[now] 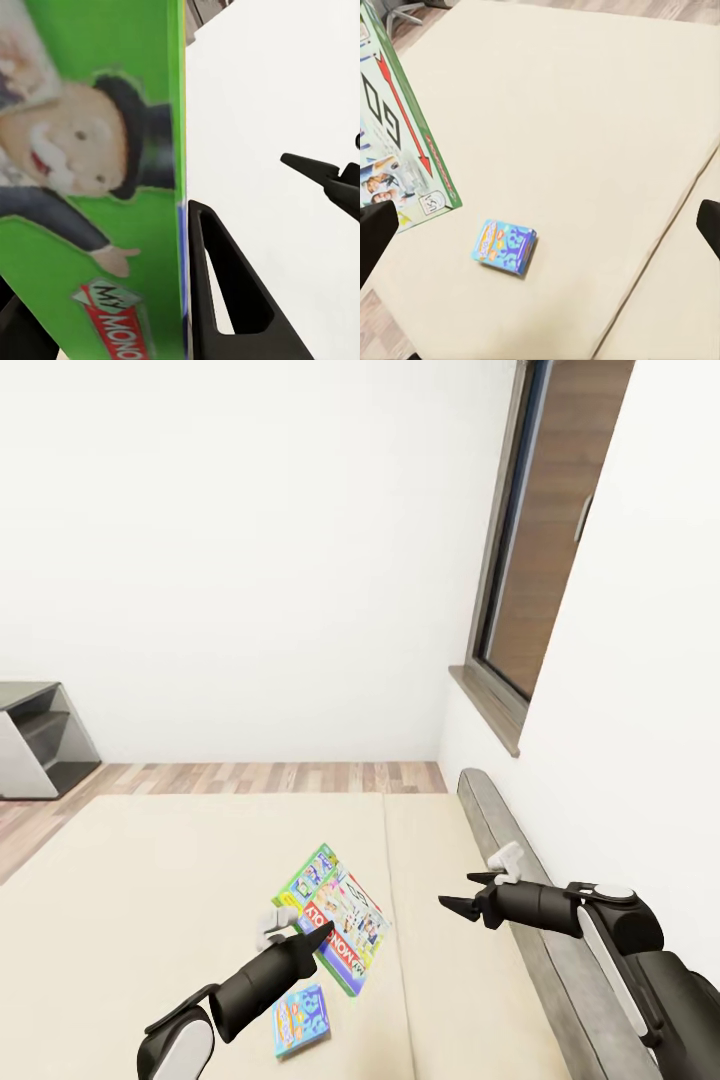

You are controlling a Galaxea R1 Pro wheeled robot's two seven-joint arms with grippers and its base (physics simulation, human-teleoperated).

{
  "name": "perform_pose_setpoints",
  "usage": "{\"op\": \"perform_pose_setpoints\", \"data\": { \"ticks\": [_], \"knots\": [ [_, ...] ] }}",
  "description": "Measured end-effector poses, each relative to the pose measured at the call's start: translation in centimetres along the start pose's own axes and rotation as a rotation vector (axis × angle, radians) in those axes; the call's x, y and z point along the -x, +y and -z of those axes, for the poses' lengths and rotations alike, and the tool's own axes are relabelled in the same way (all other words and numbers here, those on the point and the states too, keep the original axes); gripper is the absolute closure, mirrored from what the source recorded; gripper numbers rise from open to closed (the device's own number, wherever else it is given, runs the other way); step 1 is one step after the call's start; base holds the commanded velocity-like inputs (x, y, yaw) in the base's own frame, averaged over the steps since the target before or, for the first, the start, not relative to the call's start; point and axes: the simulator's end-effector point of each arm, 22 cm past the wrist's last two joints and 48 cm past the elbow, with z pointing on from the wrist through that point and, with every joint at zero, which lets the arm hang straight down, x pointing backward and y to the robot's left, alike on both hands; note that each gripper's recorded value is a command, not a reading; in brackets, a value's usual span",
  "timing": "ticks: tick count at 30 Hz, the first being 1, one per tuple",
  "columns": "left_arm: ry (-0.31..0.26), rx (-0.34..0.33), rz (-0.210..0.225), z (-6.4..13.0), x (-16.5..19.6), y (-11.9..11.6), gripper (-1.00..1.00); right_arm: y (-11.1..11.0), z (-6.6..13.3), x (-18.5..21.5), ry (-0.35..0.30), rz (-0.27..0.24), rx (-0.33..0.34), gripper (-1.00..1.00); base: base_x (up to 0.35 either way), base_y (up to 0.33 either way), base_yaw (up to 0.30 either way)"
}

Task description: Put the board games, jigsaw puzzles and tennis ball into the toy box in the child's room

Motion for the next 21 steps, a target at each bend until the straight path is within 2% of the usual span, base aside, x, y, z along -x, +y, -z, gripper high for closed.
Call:
{"op": "perform_pose_setpoints", "data": {
  "ticks": [21],
  "knots": [
    [-0.008, -0.004, -0.012, 0.2, 0.38, -0.61, 1.0, 0.35, 0.62, 0.55, -0.018, 0.011, 0.005, -1.0, 0.0, 0.0, 0.0]
  ]
}}
